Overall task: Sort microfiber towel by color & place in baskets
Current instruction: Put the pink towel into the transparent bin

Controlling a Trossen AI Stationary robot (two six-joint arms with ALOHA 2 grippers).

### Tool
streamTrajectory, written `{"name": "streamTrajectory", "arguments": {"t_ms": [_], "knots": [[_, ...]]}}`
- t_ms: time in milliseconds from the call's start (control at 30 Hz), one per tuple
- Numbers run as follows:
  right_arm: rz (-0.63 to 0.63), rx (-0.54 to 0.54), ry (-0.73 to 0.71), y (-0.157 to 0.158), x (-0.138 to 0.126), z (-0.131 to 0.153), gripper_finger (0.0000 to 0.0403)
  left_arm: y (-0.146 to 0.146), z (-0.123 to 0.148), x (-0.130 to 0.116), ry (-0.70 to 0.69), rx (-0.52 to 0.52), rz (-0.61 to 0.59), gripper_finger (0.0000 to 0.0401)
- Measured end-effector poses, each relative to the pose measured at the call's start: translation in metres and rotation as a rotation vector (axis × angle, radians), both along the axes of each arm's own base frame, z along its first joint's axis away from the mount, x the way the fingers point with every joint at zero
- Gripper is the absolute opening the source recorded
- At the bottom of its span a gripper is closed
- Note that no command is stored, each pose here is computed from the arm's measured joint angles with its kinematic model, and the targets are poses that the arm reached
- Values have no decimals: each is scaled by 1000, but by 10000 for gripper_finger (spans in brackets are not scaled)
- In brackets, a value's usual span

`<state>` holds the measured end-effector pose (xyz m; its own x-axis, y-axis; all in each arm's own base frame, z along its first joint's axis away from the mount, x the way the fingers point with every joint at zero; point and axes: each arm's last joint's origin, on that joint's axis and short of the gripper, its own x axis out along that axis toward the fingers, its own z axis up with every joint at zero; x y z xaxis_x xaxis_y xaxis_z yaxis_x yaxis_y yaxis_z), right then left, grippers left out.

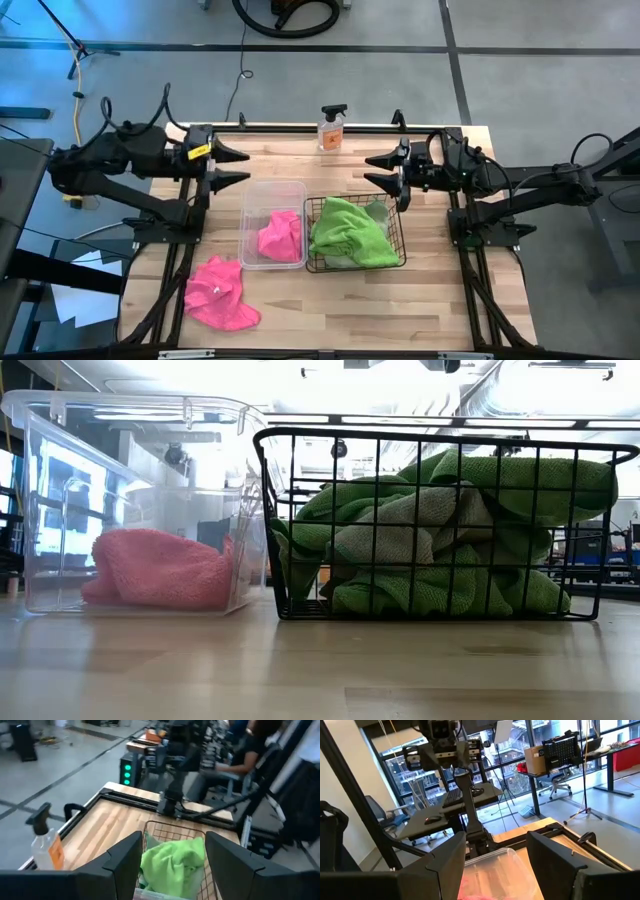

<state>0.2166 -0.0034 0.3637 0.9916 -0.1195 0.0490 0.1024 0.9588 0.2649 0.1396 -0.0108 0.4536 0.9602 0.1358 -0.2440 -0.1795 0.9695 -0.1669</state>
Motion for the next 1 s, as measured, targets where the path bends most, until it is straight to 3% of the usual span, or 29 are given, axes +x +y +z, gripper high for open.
{"name": "streamTrajectory", "arguments": {"t_ms": [233, 467, 567, 733, 1000], "knots": [[0, 9, -1, 0, 0, 0, 207, -11, -31, 4, 38, 32, -145, 204], [1, 10, -1, 0, 0, 0, 207, -21, -92, -4, 41, -224, -146, 204], [1, 10, -1, 0, 0, 0, 207, -28, -107, -7, 139, -349, -161, 204], [1, 10, 23, 0, 0, -2, 207, -53, -113, -5, 317, -523, -300, 202], [1, 10, 88, 0, 0, -9, 207, -110, -137, -7, 764, -616, -377, 192]]}}
